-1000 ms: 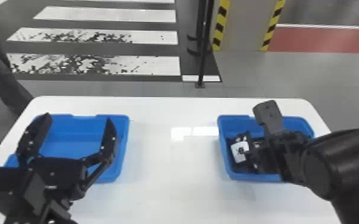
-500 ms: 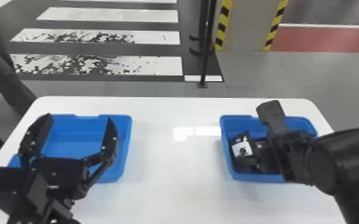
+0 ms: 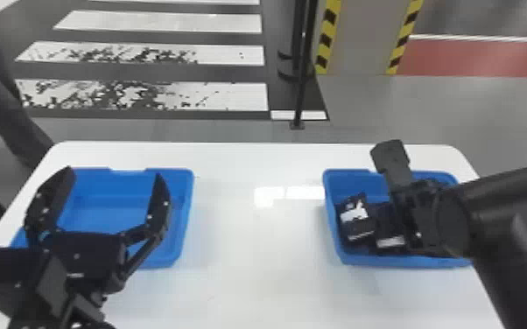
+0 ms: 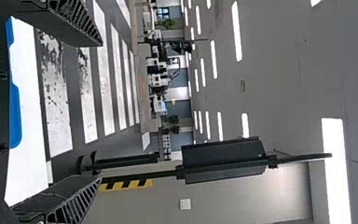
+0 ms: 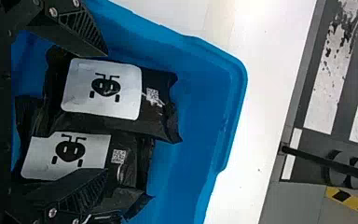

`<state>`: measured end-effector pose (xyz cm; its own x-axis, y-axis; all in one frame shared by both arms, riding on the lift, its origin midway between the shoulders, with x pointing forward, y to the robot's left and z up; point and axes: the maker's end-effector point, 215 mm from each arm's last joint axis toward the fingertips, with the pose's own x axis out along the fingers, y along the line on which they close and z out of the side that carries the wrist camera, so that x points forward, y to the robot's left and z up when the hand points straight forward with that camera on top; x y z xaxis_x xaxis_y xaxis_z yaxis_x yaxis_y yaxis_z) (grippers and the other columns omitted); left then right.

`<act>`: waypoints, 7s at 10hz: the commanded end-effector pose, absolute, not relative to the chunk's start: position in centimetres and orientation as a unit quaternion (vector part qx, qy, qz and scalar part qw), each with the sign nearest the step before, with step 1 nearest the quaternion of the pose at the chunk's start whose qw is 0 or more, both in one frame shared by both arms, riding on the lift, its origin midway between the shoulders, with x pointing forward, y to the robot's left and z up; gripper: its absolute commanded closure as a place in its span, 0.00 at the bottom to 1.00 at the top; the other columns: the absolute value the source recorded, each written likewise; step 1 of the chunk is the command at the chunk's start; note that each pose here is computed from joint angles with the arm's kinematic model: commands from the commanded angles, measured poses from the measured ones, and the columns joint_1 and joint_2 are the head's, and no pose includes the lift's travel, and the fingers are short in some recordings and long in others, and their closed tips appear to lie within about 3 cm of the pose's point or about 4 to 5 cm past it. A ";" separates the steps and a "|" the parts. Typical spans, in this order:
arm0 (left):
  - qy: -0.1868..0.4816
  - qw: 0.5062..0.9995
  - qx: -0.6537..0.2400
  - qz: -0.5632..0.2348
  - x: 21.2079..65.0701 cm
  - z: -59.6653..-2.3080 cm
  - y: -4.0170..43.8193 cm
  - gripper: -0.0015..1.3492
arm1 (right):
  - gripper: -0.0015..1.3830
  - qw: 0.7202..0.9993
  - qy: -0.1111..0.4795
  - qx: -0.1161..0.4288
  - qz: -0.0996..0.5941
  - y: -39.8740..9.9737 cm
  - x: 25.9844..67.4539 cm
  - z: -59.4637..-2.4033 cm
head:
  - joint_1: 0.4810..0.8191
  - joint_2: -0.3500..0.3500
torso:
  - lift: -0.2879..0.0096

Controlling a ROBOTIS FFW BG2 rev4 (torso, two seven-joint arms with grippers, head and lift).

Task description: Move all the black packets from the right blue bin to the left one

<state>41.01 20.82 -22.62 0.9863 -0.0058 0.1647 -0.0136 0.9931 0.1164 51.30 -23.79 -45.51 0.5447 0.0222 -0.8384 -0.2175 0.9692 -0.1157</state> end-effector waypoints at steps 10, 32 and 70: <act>-0.091 0.994 0.060 0.005 40.8 -22.2 21.2 0.00 | 0.84 0.902 0.414 -0.107 0.067 -22.6 52.2 -42.5 | 0.63 0.47 | 0.50; -0.091 0.955 -0.233 -0.160 42.7 -19.1 14.5 0.85 | 0.84 0.764 0.128 0.163 0.610 8.4 38.4 -21.9 | 0.60 0.94 | 0.50; -0.155 0.977 -0.112 -0.092 37.2 -15.3 18.7 0.09 | 0.18 0.902 0.408 -0.126 0.063 -25.4 51.8 -36.3 | 0.63 0.41 | 0.50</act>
